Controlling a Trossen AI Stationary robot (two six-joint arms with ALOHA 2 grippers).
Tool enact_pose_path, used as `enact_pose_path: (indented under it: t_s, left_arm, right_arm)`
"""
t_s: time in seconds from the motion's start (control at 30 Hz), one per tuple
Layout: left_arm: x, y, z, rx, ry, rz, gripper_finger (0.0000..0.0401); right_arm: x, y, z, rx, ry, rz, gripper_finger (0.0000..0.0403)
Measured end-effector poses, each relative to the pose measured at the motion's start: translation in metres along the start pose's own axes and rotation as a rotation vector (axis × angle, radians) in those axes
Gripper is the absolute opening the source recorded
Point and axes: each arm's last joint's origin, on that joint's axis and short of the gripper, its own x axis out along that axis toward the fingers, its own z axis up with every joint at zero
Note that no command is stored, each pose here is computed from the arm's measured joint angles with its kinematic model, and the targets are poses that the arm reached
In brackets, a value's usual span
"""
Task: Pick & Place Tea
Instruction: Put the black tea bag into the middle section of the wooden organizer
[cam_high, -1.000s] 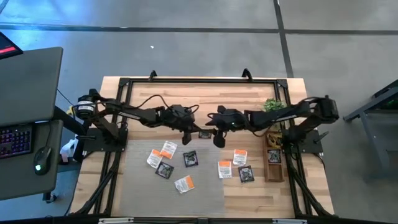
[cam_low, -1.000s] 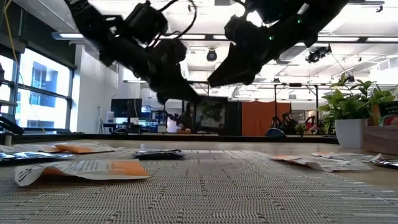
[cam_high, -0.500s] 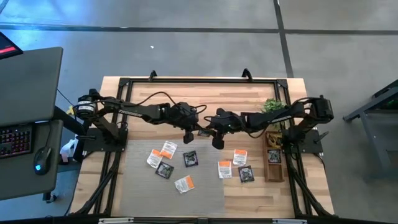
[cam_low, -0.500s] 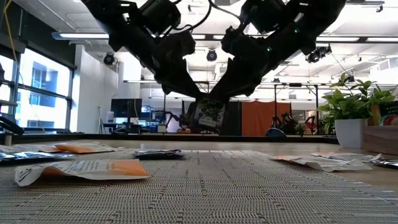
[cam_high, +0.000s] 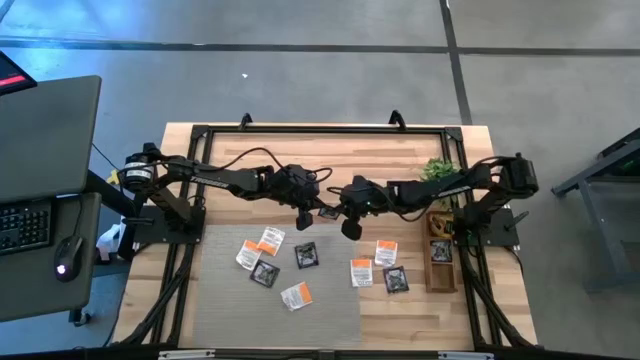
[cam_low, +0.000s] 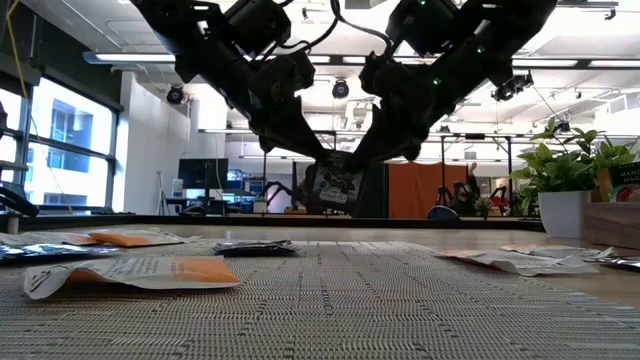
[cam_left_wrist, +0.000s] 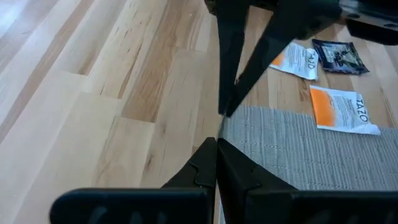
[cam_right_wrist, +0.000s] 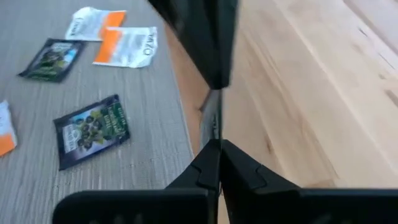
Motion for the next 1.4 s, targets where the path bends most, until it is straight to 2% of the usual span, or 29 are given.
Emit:
enact_pose_path:
  t_s: [0.1, 0.2, 0.33, 0.5, 0.6, 0.73, 0.93, 1.0, 1.23, 1.4]
  left_arm:
    - [0.0, 0.001, -0.002, -0.003, 0.02, 0.01, 0.002]
    - [0.0, 0.001, -0.003, 0.004, 0.029, 0.011, 0.0054]
    - [0.0, 0.001, -0.003, 0.008, 0.029, 0.037, 0.0107]
    - [-0.001, 0.006, -0.007, -0.032, 0.057, 0.199, 0.015]
    - [-0.001, 0.009, -0.009, -0.063, 0.068, 0.27, 0.0157]
    - [-0.001, 0.009, -0.009, -0.066, 0.069, 0.282, 0.0158]
    - [-0.002, 0.009, -0.009, -0.09, 0.065, 0.285, 0.0159]
    - [-0.002, 0.009, -0.009, -0.092, 0.065, 0.285, 0.0159]
    - [-0.002, 0.009, -0.009, -0.093, 0.064, 0.286, 0.0159]
    - [-0.002, 0.009, -0.009, -0.098, 0.062, 0.287, 0.0159]
  right_arm:
    - [-0.005, 0.004, -0.008, 0.039, 0.064, -0.074, 0.0006]
    - [-0.009, 0.01, -0.015, 0.022, 0.104, -0.124, 0.0003]
    - [-0.011, 0.02, -0.019, 0.06, 0.119, -0.116, 0.0002]
    - [-0.036, 0.04, -0.021, 0.136, 0.137, -0.121, 0.0001]
    - [-0.07, 0.051, -0.016, 0.203, 0.161, -0.188, 0.0001]
    - [-0.125, 0.065, -0.015, 0.36, 0.214, -0.268, 0.0001]
    - [-0.18, 0.082, -0.05, 0.646, 0.439, -0.41, 0.0]
    - [-0.192, 0.087, -0.063, 0.692, 0.501, -0.475, 0.0]
    - [-0.211, 0.088, -0.086, 0.682, 0.637, -0.731, 0.0]
    - [-0.207, 0.091, -0.09, 0.706, 0.686, -0.772, 0.0]
